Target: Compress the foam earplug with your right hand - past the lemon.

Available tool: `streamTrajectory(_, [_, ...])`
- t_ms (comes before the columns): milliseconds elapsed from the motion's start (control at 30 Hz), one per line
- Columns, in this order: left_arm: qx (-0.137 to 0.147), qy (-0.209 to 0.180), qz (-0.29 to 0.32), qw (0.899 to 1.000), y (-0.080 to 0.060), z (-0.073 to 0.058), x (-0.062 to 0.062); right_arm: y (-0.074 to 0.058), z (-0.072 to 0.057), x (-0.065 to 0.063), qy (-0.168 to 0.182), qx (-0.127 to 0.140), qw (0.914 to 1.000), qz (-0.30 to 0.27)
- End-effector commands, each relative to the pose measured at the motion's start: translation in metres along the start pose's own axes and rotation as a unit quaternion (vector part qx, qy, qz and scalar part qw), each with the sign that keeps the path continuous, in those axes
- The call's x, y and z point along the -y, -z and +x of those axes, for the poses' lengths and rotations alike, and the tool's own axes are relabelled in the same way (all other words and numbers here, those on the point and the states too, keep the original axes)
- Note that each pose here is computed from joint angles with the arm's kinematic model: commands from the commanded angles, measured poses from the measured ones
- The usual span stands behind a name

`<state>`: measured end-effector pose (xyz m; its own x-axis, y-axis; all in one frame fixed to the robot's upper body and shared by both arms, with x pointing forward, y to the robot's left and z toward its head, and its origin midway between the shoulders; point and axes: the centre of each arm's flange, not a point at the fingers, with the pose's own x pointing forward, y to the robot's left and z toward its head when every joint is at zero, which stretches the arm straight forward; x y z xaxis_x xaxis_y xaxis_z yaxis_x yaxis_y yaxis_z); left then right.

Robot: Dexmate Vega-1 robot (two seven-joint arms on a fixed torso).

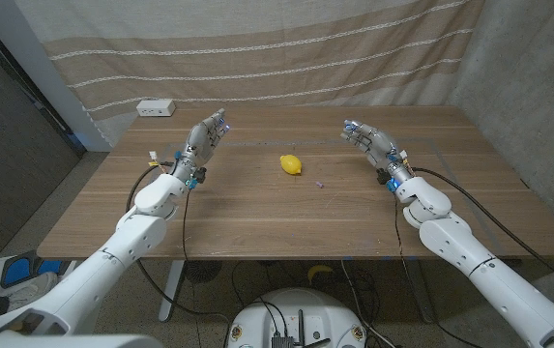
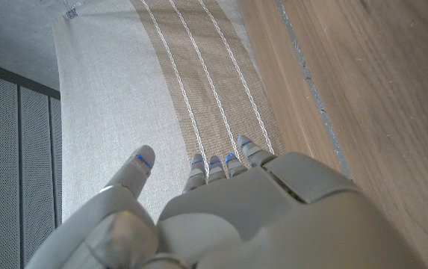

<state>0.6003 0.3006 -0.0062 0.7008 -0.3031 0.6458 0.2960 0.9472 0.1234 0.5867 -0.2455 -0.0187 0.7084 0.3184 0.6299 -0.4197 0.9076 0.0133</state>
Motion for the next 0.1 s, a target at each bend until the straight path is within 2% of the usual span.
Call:
streamTrajectory(33, [0.002, 0.008, -0.012, 1.0, 0.0056, -0.0051, -0.0354, 0.0025, 0.0102, -0.0286, -0.038, -0.005, 0.9993, 0.001])
streamTrajectory(100, [0.005, 0.009, -0.016, 1.0, 0.0077, -0.0045, -0.0399, 0.0, 0.0107, -0.0321, -0.031, 0.0, 0.9995, -0.003])
